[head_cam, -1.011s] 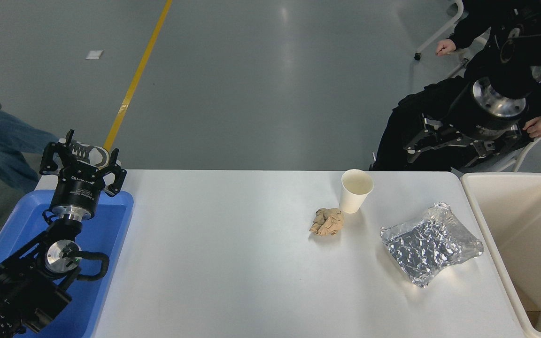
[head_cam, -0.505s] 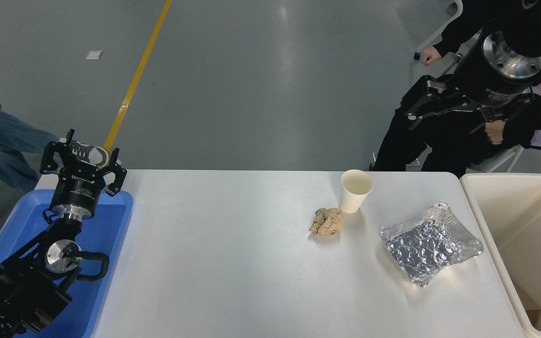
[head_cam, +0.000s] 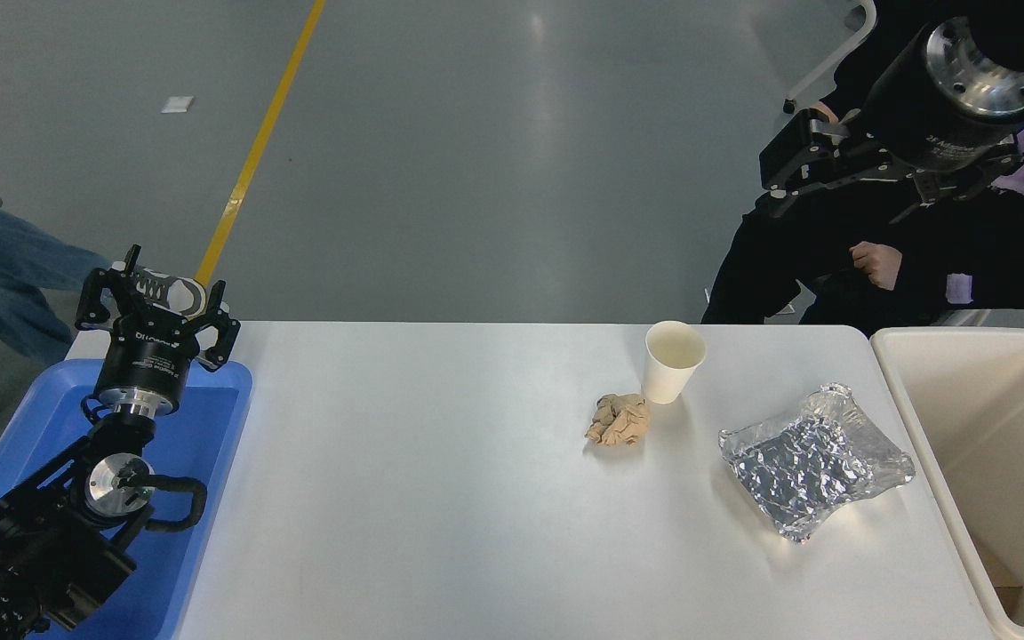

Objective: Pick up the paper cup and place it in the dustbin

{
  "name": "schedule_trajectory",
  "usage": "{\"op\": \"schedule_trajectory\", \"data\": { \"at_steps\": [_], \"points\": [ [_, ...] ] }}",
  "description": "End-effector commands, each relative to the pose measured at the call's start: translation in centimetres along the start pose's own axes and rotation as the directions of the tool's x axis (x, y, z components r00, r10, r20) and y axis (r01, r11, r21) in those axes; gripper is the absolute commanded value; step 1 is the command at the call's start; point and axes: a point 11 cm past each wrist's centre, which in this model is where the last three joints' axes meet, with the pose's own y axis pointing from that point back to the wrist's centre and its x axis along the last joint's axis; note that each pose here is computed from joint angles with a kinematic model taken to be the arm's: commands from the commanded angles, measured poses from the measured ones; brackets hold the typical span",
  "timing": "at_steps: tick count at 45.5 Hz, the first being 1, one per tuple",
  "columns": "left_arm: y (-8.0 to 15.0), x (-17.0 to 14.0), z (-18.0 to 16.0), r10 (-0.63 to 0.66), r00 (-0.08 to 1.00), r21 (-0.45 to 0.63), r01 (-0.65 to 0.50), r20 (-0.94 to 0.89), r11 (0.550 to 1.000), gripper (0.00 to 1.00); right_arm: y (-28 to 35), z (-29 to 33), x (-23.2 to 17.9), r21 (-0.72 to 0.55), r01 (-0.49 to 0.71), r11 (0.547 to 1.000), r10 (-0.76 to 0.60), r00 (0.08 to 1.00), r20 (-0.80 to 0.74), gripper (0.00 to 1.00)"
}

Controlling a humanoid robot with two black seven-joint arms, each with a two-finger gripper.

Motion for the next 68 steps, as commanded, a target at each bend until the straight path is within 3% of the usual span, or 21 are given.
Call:
{"op": "schedule_trajectory", "data": {
  "at_steps": [1,10,29,42,48,68],
  "points": [
    [0.0,0.0,0.0,0.000,1.000,0.001,0.000,0.001,1.000,0.99,-3.1,-0.2,0.0,0.011,-0.058,0.998,0.058,0.998,0.008,1.00],
    [0.1,0.1,0.0,0.001,1.000,0.001,-0.001,0.000,1.000,0.99,-7.0,-1.6,-0.6,0.076,-0.064,0.995,0.062,0.998,0.028,1.00],
    [0.0,0.0,0.0,-0.002,1.000,0.000,0.002,-0.001,1.000,0.99,-20.4,-0.4,-4.4,0.017,-0.100,0.995,0.098,0.993,0.069,1.00],
    [0.1,0.0,0.0,0.000,1.000,0.001,0.000,-0.001,1.000,0.99,-26.8,-2.2,-7.2,0.061,-0.130,0.990,0.120,0.983,0.140,1.00],
    [0.1,0.0,0.0,0.000,1.000,0.001,0.000,-0.001,1.000,0.99,-28.7,-2.6,-7.6,0.073,-0.151,0.986,0.131,0.966,0.224,1.00],
    [0.1,0.0,0.0,-0.003,1.000,0.001,0.003,-0.002,1.000,0.99,-30.7,-0.7,-7.7,0.025,-0.210,0.977,0.196,0.943,0.267,1.00]
  ]
}}
